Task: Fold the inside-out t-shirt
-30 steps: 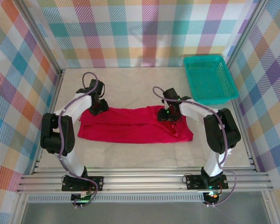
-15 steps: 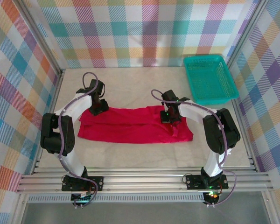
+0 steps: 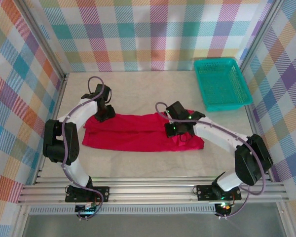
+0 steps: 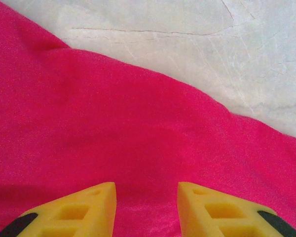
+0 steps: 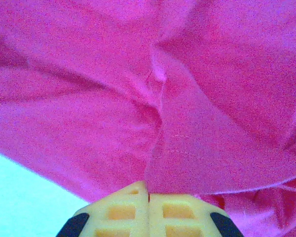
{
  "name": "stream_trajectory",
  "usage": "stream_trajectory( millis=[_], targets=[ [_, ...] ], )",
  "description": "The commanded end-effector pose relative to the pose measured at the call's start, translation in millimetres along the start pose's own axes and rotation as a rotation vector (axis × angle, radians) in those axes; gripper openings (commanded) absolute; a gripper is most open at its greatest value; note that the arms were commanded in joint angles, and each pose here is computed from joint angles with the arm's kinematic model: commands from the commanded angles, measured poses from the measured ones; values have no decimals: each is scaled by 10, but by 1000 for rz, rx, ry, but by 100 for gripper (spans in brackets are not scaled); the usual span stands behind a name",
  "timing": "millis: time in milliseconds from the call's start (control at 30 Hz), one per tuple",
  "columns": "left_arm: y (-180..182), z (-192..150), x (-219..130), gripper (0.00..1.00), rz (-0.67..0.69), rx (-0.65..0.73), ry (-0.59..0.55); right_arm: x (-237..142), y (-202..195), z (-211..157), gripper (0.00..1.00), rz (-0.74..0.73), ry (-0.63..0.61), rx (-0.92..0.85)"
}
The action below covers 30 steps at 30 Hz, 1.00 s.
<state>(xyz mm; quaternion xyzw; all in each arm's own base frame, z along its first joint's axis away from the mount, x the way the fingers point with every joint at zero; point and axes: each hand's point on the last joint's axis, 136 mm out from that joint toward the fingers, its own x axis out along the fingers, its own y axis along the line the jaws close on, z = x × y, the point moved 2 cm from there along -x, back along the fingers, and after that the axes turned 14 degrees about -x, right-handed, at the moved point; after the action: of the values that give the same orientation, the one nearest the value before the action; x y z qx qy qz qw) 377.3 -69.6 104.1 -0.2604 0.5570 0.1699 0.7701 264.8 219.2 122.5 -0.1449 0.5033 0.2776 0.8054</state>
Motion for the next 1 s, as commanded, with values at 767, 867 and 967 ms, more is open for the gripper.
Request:
stream_trajectory(
  millis=[767, 867, 967],
  targets=[
    [-100, -67, 8, 37, -4, 42, 18, -149, -198, -406, 64, -52, 88, 244],
    [-120, -53, 71, 37, 1, 49, 27, -84, -360, -411, 63, 24, 85, 383],
    [-159, -57, 145, 37, -12, 38, 47, -39, -356, -319, 65, 90, 79, 423]
  ],
)
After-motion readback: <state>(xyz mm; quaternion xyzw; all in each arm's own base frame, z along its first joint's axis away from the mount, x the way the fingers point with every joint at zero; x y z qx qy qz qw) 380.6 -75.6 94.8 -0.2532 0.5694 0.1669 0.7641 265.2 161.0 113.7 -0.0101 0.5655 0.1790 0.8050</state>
